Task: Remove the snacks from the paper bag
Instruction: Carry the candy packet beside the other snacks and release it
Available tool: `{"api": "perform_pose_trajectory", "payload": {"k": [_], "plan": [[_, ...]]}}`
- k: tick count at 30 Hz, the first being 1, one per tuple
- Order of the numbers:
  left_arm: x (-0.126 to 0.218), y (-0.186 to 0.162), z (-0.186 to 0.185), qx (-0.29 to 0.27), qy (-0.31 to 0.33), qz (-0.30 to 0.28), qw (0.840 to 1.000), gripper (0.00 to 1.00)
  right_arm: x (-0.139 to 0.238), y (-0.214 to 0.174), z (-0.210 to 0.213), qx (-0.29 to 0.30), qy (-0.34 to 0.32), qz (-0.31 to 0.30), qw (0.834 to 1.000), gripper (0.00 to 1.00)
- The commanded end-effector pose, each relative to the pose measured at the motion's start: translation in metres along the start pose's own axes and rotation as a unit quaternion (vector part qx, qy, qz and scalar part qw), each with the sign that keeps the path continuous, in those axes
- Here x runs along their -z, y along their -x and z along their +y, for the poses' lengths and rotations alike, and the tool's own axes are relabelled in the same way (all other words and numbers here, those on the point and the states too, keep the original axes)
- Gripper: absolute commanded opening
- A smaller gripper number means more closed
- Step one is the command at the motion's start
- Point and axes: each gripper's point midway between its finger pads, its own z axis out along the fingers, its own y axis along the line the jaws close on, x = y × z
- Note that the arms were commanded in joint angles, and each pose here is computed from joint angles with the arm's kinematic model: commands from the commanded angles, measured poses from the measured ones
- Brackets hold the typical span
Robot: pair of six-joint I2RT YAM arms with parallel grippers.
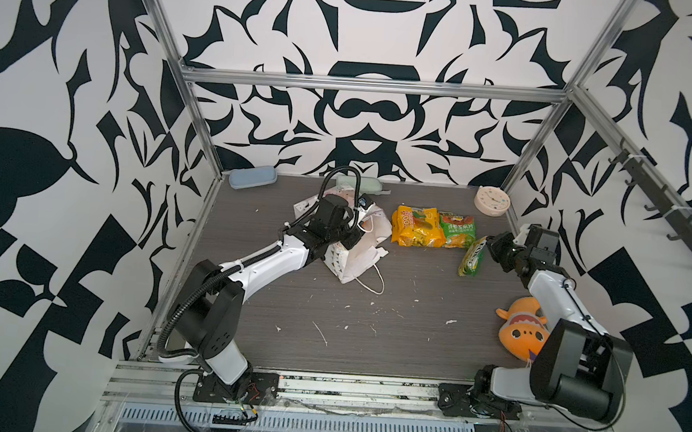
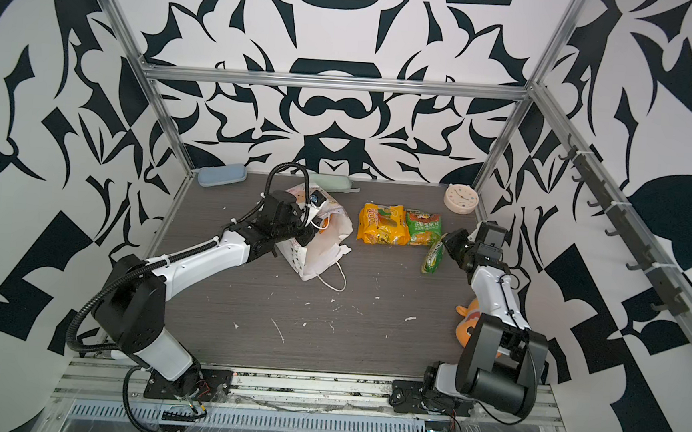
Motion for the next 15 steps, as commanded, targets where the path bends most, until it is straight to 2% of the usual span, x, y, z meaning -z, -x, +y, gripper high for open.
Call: {"api": "perform_pose_trajectory", "payload": {"k": [1,4,11,15], "plan": [[0.009,0.015,0.001,0.004,0.000,-0.028,1.000,0.00,0.007,-0.001,0.018,0.021,0.031,0.012,0.999,0.00],[0.008,0.015,0.002,0.003,0.002,-0.026,1.000,0.00,0.006,-0.010,0.021,0.032,0.034,0.047,0.998,0.00],[0.004,0.015,0.001,0.000,-0.002,-0.020,1.000,0.00,0.005,-0.041,0.043,0.039,0.096,0.146,0.984,0.00],[0.005,0.016,0.002,0.001,-0.002,-0.023,1.000,0.00,0.009,-0.062,0.032,0.062,0.076,0.185,0.978,0.00]]}}
